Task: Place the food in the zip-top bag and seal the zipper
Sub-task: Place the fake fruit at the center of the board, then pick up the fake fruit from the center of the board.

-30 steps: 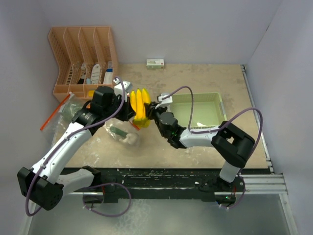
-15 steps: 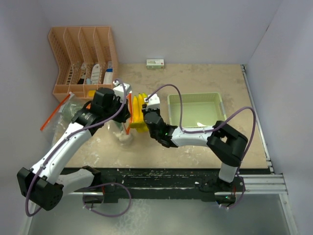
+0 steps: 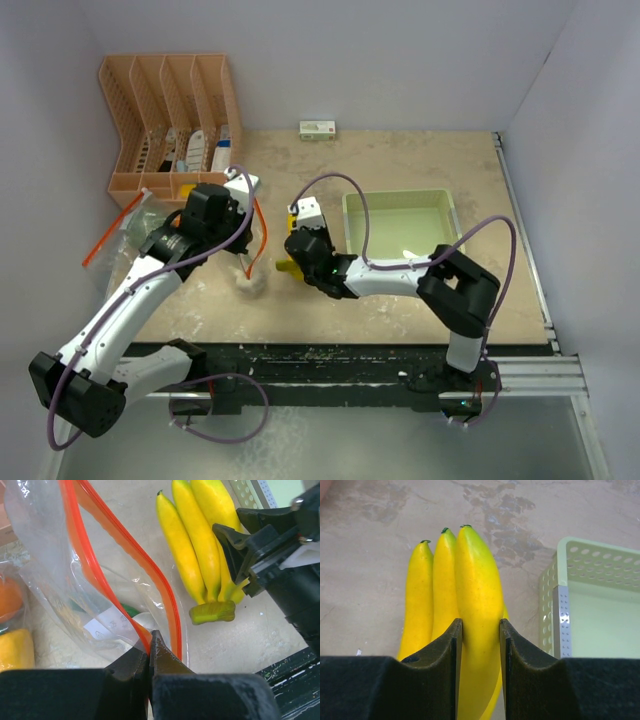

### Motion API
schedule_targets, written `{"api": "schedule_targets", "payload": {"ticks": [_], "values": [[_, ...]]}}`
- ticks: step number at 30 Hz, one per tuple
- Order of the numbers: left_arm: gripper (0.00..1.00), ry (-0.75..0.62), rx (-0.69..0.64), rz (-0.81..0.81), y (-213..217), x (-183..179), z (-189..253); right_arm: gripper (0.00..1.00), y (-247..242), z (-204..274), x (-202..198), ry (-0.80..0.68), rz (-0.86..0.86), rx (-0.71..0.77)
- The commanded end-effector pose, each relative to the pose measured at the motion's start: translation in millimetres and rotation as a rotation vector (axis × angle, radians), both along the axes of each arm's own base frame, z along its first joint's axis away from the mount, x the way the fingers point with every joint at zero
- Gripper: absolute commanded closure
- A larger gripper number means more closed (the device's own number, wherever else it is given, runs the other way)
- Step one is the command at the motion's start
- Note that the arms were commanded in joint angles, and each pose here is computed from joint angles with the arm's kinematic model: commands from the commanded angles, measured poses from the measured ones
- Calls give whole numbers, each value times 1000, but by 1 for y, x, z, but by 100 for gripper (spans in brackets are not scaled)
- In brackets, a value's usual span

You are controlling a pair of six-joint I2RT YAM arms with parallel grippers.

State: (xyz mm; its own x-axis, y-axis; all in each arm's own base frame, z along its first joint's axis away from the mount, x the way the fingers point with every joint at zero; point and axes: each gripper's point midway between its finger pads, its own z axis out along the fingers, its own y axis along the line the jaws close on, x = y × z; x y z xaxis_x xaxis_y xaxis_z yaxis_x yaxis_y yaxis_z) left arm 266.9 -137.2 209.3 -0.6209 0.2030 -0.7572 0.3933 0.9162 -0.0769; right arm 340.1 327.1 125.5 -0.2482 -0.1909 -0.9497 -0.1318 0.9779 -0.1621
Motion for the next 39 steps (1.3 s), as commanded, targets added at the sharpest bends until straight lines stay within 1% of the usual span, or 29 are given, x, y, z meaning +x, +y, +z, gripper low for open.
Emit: {"api": "schedule_targets", "payload": {"ticks": [1, 2, 3, 6, 8, 9, 10, 13, 16, 17, 20, 22, 24, 27, 31, 35, 39], "values": [[100, -46, 4, -9, -1, 5, 11, 96, 0, 2, 5, 7, -83, 6], [100, -48, 3, -10, -1, 5, 12, 84, 0, 1, 5, 16, -85, 5], [100, -52, 1, -11, -1, 6, 12, 70, 0, 0, 4, 24, -82, 5], [100, -57, -6, -19, -4, 7, 14, 40, 2, 8, 2, 37, -63, 33], [100, -57, -8, -25, -5, 7, 15, 24, 4, 13, -1, 54, -44, 51], [100, -58, -9, -28, -5, 7, 15, 18, 6, 16, -3, 66, -36, 64], [100, -60, -9, -31, -6, 7, 15, 15, 7, 19, -5, 81, -29, 74], [100, -58, -16, -39, -7, 6, 15, 13, 11, 30, -13, 132, 0, 112], [100, -60, -26, -47, -9, 5, 15, 3, 14, 37, -23, 204, 18, 164], [100, -60, -28, -49, -9, 4, 15, 1, 13, 35, -28, 250, 24, 171], [100, -61, -35, -56, -10, 3, 16, 0, 24, 33, -35, 358, 88, 235], [100, -69, -40, -59, -10, 2, 18, 0, 25, 25, -41, 443, 96, 264], [100, -76, -46, -63, -11, 1, 21, 1, 25, 18, -41, 494, 73, 305], [100, -81, -52, -69, -12, 0, 23, 0, 22, 10, -40, 537, -19, 340], [100, -85, -55, -82, -13, -1, 24, 0, 26, -17, -42, 623, -127, 334], [100, -90, -53, -95, -14, -1, 23, 0, 40, -48, -48, 713, -123, 331], [100, -90, -54, -102, -14, -3, 23, 0, 30, -68, -53, 743, -197, 310]]}}
